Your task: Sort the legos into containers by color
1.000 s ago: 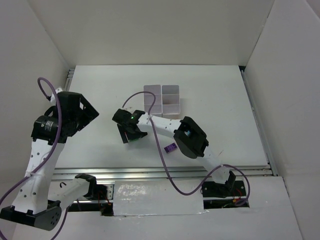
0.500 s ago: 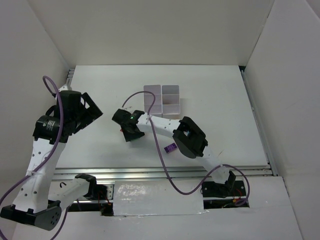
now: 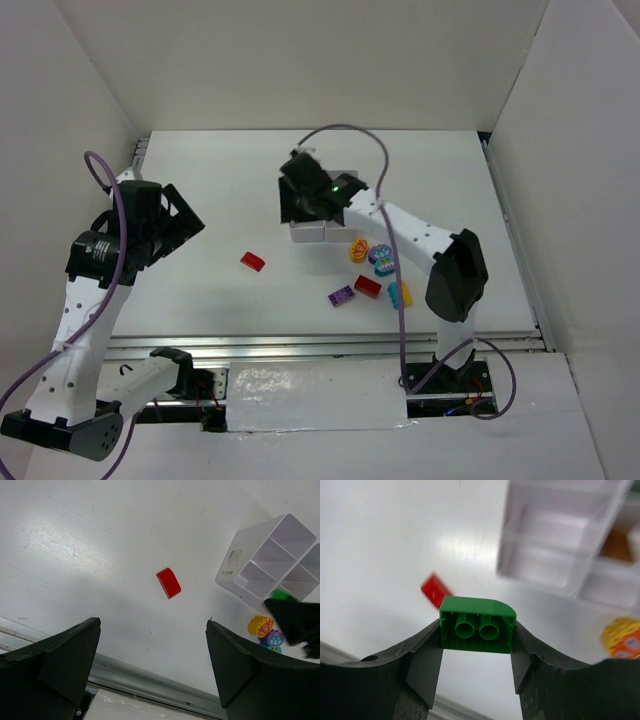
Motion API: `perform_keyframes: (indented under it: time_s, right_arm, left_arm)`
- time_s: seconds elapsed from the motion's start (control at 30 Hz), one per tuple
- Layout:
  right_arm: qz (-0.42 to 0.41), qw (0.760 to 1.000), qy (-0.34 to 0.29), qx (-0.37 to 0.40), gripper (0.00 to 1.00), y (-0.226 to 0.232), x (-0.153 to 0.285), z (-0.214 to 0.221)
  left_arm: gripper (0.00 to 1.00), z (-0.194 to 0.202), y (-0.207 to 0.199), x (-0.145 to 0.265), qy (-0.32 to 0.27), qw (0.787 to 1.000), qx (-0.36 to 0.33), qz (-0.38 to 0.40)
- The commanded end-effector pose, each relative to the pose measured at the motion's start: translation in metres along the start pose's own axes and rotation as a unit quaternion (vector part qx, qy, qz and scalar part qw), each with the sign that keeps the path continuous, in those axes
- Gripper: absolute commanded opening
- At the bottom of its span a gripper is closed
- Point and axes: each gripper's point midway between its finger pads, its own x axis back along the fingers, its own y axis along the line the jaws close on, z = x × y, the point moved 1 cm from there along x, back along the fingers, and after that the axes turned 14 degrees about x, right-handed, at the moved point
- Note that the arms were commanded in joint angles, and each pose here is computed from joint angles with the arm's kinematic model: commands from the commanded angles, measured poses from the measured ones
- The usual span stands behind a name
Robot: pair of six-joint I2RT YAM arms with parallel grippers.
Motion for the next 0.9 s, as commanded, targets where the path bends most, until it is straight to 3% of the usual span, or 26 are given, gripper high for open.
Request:
perform_keyframes:
  time_s: [0.0, 0.17, 0.37, 0.87]
  right_arm:
    - [0.028, 0.996, -0.079, -0.024, 0.17, -0.048, 0.025, -0.061]
    - [0.113, 0.988, -0.103, -0.023, 0.17, -0.112, 0.016, -0.107]
    - [0.183, 0.978, -0.088, -0.038, 0.18, -0.172, -0.02, -0.118]
    - [0.191, 0.979, -0.065, -0.045, 0.22, -0.192, -0.034, -0.084]
  left_arm:
    - [1.0, -0.006, -0.01, 0.002, -0.011, 1.0, -0.004, 0.027]
    - [1.0, -0.002, -0.016, 0.0, 0.002, 0.999, -0.014, 0.04]
    - [1.0, 0.004, -0.023, 0.0, 0.025, 0.997, -0.035, 0.058]
    - [0.99, 0.008, -0.027, -0.007, 0.037, 0.996, -0.046, 0.06]
